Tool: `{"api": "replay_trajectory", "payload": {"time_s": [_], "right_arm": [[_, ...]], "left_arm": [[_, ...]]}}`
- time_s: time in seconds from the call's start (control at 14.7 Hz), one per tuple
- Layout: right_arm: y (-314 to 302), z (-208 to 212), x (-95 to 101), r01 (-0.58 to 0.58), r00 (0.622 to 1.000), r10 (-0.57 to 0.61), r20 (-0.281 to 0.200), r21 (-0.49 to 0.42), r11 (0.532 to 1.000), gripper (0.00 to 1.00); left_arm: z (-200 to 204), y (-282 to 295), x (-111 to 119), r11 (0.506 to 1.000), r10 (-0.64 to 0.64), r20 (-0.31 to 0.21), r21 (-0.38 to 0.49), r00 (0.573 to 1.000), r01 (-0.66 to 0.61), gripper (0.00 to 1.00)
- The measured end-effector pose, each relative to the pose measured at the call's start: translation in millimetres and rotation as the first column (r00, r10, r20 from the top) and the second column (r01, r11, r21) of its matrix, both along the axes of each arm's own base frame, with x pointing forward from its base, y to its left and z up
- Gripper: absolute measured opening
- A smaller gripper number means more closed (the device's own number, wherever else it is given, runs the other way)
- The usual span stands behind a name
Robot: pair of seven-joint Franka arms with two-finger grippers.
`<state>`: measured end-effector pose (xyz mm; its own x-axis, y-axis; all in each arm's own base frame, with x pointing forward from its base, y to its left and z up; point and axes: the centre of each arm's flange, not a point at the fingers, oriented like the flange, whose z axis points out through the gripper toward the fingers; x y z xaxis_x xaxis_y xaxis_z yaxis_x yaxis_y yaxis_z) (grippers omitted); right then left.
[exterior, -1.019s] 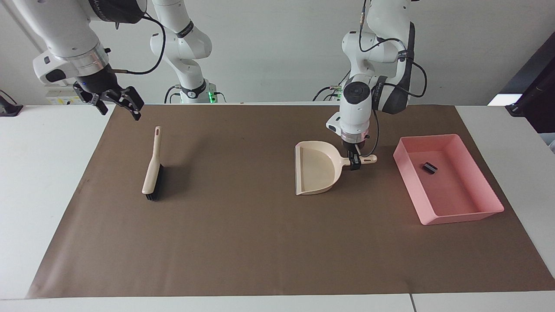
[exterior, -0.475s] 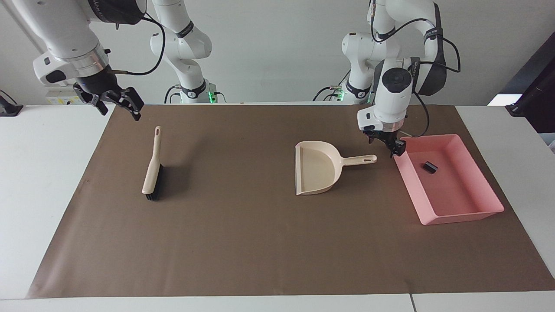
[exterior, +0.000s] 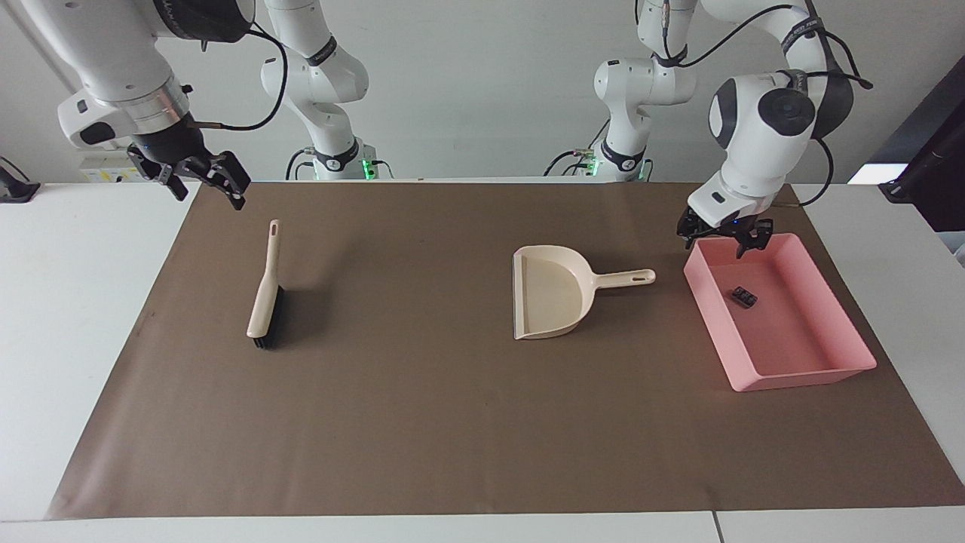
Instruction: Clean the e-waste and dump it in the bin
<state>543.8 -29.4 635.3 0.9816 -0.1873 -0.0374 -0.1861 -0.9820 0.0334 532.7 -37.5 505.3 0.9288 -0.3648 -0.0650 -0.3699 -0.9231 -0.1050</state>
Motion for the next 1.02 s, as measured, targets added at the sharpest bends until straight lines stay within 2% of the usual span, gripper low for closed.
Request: {"api": "replay_trajectory", "payload": {"time_s": [0.2,0.41,0.68,1.02], "right_arm": [[0.9,0.0,0.0,-0.02,1.0,0.02,0.0,0.001,1.0,1.0],[7.5,0.0,0.3,-0.034,0.999,0.034,0.0,0.001,0.999,1.0],[7.2,0.0,0.3,-0.034,0.999,0.034,0.0,0.001,0.999,1.0],[-1.2,-0.1,-0.1,-0.019,1.0,0.019,-0.001,0.001,1.0,1.0]], "left_arm": [[58.0,19.3,7.2,0.997,0.062,0.036,-0.04,0.997,-0.06,0.98],[96.0,22.1,14.1,0.991,0.098,0.031,-0.097,0.995,-0.095,0.98],[117.8,21.9,19.1,0.982,0.162,0.012,-0.101,0.987,-0.16,0.98],[126.5,28.3,-2.0,0.969,0.227,-0.02,-0.092,0.974,-0.228,0.98]]}}
